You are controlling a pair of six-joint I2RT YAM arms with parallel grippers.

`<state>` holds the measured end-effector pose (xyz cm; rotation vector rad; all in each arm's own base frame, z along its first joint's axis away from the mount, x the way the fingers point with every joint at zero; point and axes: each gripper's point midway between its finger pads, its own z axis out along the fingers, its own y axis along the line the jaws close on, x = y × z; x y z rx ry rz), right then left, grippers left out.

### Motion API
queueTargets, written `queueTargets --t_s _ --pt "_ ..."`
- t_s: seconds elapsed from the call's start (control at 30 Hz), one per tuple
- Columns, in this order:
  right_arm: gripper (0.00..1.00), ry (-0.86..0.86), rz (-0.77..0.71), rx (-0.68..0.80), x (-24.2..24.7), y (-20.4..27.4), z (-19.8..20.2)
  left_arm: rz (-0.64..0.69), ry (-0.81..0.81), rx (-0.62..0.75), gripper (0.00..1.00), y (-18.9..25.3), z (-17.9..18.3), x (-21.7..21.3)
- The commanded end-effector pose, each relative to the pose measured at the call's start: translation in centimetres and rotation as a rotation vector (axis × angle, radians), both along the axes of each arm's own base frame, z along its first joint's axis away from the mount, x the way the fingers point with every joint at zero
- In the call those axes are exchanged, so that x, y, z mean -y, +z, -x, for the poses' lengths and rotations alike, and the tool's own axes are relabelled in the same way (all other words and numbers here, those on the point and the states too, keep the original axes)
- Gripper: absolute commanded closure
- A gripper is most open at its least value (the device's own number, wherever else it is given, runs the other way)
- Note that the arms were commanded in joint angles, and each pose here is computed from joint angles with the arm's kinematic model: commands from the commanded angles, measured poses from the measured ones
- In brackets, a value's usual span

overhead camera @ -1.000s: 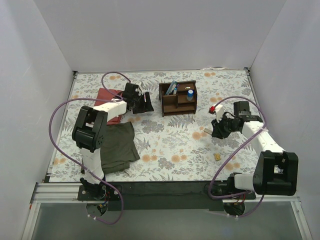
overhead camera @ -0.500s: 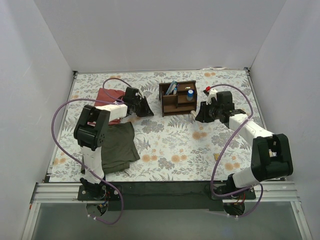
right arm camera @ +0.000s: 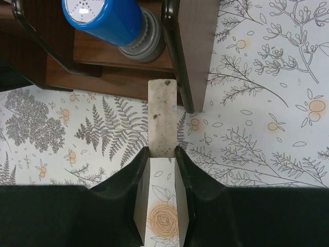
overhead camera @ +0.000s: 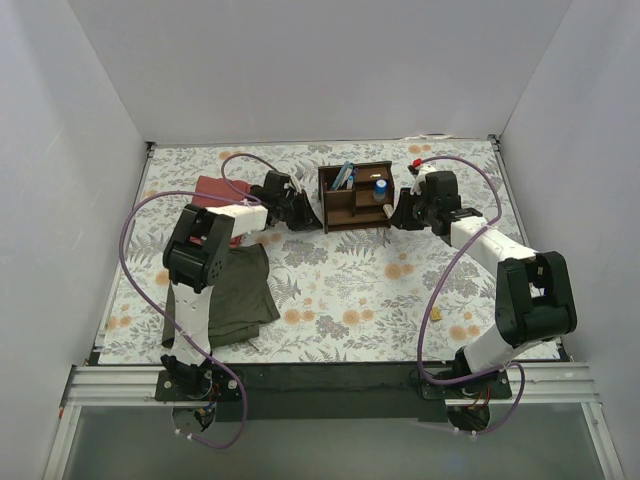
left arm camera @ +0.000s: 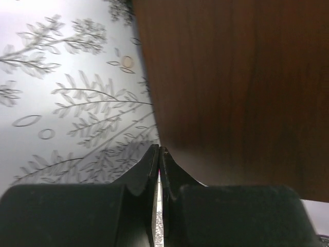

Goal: Sort the stationery into containers
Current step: Place the stationery in the storage box.

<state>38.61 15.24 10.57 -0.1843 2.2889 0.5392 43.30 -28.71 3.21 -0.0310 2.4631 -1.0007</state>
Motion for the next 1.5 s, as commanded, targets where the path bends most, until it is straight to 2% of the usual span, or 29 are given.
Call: queueTargets --t_s 0.0,0.1,0.3,0.57,0.83,1.47 --pt "0.99 -0.023 -0.002 0.07 -0.6 2.0 -2.0 0.04 -0.015 0.031 1.0 2.0 -0.5 1.0" --pt "0.99 -0.021 -0.004 0.06 -1.0 1.9 -1.8 0.03 -0.001 0.033 0.92 2.2 -0.5 0.7" --pt "0.99 -0.049 0.012 0.031 -1.1 1.2 -1.4 0.014 0.015 0.039 0.89 2.5 -0.3 -0.2" --pt "0.99 -0.093 0.046 -0.006 -0.8 -0.4 -1.1 0.005 0.032 0.059 0.88 3.0 -0.7 -1.0" --pt "0.99 -0.098 0.059 0.005 -1.0 -1.1 -2.6 -0.002 0.037 0.06 0.87 2.9 -0.6 -1.3" --pt "0.99 -0.111 0.084 0.052 -2.7 -0.2 -4.7 0.006 0.031 0.043 0.87 2.3 -0.3 -1.3"
